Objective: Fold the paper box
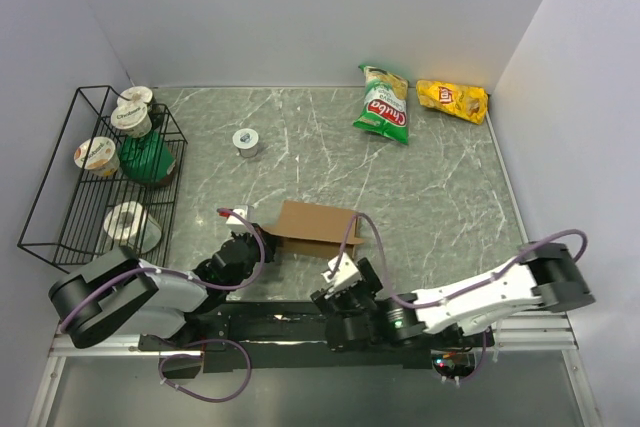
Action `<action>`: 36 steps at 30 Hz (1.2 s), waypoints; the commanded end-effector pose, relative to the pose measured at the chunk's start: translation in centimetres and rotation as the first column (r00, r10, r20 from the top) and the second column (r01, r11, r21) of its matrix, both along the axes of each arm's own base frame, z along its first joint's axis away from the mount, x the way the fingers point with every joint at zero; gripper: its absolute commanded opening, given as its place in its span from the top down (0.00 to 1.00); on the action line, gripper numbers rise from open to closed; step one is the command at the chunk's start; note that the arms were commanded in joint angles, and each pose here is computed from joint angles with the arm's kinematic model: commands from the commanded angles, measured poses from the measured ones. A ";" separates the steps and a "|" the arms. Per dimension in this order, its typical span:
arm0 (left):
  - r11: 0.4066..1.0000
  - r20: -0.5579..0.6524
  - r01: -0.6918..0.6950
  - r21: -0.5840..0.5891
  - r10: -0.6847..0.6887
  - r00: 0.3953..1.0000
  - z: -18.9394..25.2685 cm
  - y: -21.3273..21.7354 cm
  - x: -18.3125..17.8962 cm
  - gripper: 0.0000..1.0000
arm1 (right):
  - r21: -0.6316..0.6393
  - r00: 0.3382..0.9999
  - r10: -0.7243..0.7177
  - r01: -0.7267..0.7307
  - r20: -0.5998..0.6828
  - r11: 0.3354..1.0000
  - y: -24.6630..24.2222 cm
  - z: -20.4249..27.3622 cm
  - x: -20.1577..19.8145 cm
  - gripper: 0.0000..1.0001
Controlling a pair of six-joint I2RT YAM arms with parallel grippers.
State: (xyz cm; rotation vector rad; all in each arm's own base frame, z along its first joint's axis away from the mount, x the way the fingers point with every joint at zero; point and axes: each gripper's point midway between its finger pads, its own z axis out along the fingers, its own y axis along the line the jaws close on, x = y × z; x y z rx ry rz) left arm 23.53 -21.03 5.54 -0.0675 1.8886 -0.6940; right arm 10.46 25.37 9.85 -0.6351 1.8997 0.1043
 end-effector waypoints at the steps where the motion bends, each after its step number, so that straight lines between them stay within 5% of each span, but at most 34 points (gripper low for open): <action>1: 0.996 -0.056 0.008 0.089 -0.003 0.998 -2.3 0.8 -0.7 0.99 | 0.109 0.980 0.180 -0.189 0.086 0.976 2.0 5.4 -0.8 0.09; 2: 0.996 -0.055 0.007 0.089 -0.002 0.999 -2.3 0.8 -0.7 0.99 | 0.123 0.970 0.223 -0.235 0.101 0.964 2.1 5.7 -1.0 0.10; 3: 0.996 -0.053 0.004 0.089 0.000 0.999 -2.2 0.8 -0.6 0.99 | 0.268 0.961 0.248 -0.273 0.124 0.924 3.1 8.8 -1.4 0.10; 8: 0.995 -0.052 0.004 0.099 0.002 0.999 -2.3 1.0 -0.7 0.99 | 0.381 0.968 0.221 -0.250 0.119 0.890 2.8 14.0 2.4 0.11; 15: 0.993 -0.057 0.014 0.119 -0.007 0.998 -2.7 0.9 -0.7 0.99 | 0.461 0.992 0.117 -0.080 -0.054 0.884 3.9 12.5 8.5 0.17; 25: 0.993 -0.065 0.015 0.115 -0.007 0.998 -2.8 1.0 -1.0 0.99 | 0.378 0.958 0.082 0.030 -0.276 0.925 6.3 4.4 9.9 0.23; 36: 0.999 -0.037 0.031 0.039 -0.029 0.999 -0.5 1.0 -1.7 0.31 | 0.332 0.939 -0.006 0.128 -0.344 0.935 5.3 0.4 10.8 0.23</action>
